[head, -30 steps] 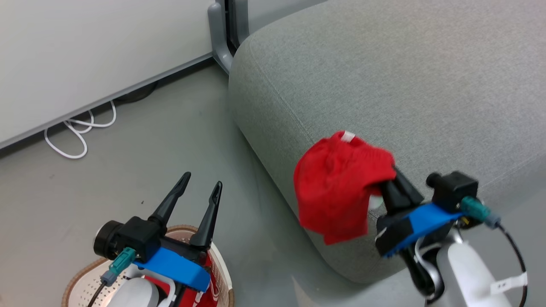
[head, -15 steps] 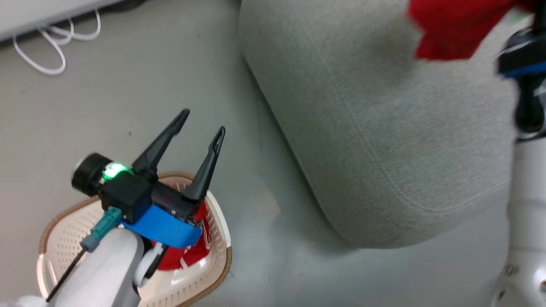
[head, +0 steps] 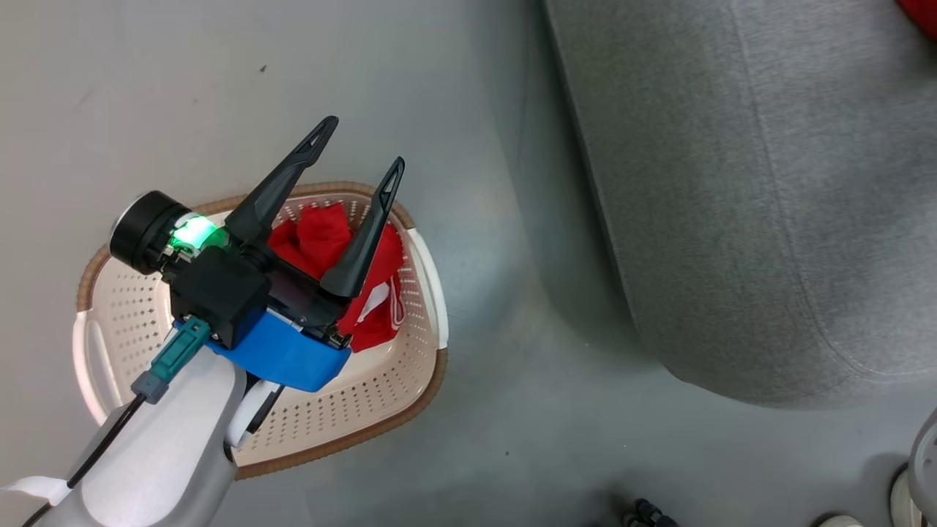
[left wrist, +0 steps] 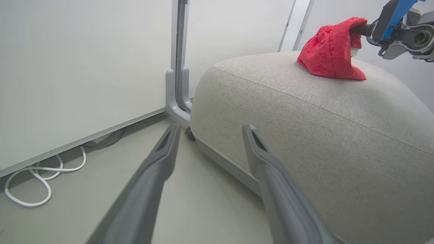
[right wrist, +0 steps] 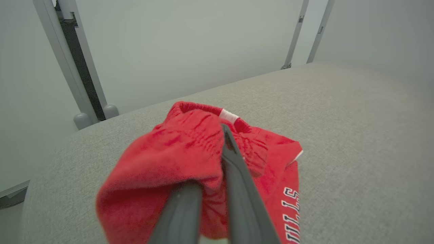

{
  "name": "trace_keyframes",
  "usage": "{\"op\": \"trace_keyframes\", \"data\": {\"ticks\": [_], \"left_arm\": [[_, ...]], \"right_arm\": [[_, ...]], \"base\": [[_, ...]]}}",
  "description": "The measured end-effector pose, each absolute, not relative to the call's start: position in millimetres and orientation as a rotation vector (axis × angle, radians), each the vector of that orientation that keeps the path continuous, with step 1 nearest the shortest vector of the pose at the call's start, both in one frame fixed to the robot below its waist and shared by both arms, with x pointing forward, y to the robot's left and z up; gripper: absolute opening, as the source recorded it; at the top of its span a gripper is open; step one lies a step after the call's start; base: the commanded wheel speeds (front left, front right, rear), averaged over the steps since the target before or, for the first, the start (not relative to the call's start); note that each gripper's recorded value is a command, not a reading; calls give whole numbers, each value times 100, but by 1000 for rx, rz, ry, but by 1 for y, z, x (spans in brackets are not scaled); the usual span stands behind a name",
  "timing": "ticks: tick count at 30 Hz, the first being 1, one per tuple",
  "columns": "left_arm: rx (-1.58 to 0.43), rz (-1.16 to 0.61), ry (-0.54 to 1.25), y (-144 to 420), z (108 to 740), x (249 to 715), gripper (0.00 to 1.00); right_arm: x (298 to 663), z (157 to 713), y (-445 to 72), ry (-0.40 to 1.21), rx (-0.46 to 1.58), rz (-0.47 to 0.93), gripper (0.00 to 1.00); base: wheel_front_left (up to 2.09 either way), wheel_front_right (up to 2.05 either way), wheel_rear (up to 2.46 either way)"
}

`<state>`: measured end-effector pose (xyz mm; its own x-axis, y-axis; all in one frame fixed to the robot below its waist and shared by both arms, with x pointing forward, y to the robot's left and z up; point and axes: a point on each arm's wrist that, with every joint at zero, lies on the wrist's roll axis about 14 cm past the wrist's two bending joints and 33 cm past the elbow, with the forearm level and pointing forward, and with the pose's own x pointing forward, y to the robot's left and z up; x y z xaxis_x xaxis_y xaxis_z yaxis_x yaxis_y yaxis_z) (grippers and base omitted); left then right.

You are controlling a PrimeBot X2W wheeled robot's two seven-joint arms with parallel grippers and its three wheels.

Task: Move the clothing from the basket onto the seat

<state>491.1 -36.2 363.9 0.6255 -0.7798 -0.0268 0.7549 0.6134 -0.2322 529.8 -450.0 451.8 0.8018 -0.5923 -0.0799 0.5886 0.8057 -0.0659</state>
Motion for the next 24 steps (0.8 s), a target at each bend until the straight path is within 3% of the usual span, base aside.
{"op": "trace_keyframes", "data": {"ticks": [1, 3, 13, 24], "left_arm": [[-204, -880, 139, -33, 360, 491, 100], [-201, -870, 153, -29, 356, 490, 100], [-220, -863, 128, -36, 379, 487, 100], [-262, -755, 109, -22, 427, 465, 100]], "right_arm": [[533, 444, -447, 114, -36, -628, 32], [539, 431, -439, 138, -27, -611, 100], [539, 425, -415, 194, -6, -541, 100], [492, 439, -381, 243, -51, -424, 100]], "base": [[0, 0, 0], [0, 0, 0], [0, 0, 0], [0, 0, 0]]}}
